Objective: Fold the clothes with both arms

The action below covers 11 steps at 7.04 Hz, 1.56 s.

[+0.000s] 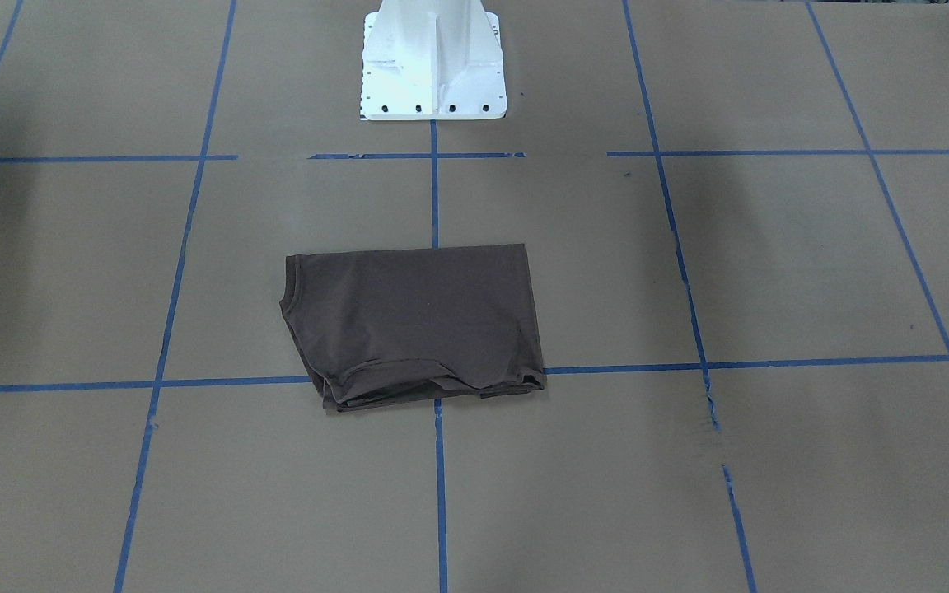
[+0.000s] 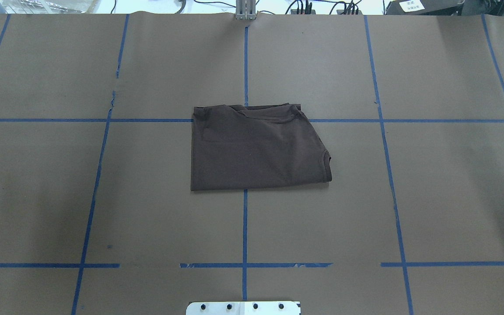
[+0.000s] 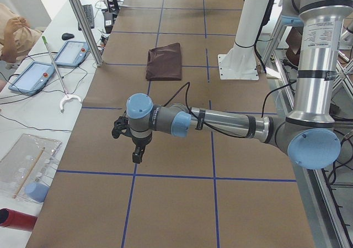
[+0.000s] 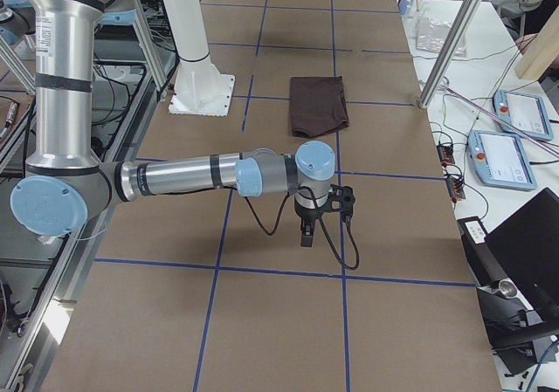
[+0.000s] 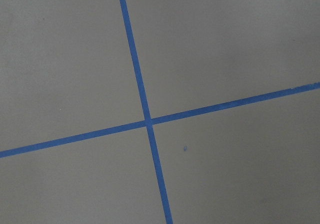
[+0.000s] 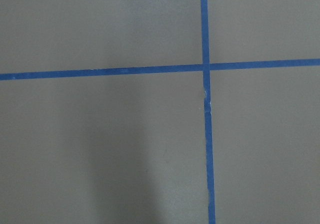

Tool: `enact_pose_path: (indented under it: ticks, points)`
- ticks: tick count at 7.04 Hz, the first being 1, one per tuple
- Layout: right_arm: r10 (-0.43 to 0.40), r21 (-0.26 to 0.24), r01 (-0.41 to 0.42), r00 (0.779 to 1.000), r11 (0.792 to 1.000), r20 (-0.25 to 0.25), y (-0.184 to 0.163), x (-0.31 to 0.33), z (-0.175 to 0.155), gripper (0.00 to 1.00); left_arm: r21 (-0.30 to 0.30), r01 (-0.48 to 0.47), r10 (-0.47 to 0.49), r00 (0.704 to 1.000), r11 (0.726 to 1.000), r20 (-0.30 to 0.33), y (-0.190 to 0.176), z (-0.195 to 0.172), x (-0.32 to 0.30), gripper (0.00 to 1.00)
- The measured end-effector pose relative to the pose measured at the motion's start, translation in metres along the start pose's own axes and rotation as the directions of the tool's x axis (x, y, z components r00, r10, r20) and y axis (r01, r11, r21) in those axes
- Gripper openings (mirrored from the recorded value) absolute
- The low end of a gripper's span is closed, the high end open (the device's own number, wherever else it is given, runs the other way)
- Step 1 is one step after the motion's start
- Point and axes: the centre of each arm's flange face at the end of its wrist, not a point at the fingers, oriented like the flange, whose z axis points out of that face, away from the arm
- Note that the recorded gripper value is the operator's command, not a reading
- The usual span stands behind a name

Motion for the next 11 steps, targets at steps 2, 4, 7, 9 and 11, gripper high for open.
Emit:
enact_pose_path:
  ticks: [2, 4, 7, 9, 11]
  points:
    - [0.034, -0.034, -0.034, 0.999, 0.999, -0.008, 0.013, 0.017, 0.015, 1.00, -0.032, 0.042, -0.042, 0.999, 0.999, 0.002, -0.003, -0.011, 0.011, 1.00]
    - [0.050, -0.043, -0.051, 0.999, 0.998, -0.008, 0.016, 0.027, 0.025, 1.00, -0.042, 0.051, -0.051, 0.999, 0.998, -0.006, -0.001, -0.013, 0.013, 1.00]
    - [0.037, -0.030, -0.036, 0.999, 0.999, 0.019, 0.013, 0.021, 0.022, 1.00, -0.059, 0.066, -0.068, 0.997, 0.996, -0.026, 0.001, -0.001, 0.006, 1.00]
    - [0.036, -0.029, -0.035, 0.999, 0.999, 0.022, 0.014, 0.020, 0.021, 1.00, -0.044, 0.049, -0.051, 0.997, 0.998, -0.051, -0.004, -0.002, 0.009, 1.00]
    - [0.042, -0.034, -0.041, 0.999, 0.999, 0.023, 0.017, 0.022, 0.022, 1.00, 0.011, 0.055, -0.054, 0.997, 0.998, -0.052, -0.005, -0.024, 0.000, 1.00]
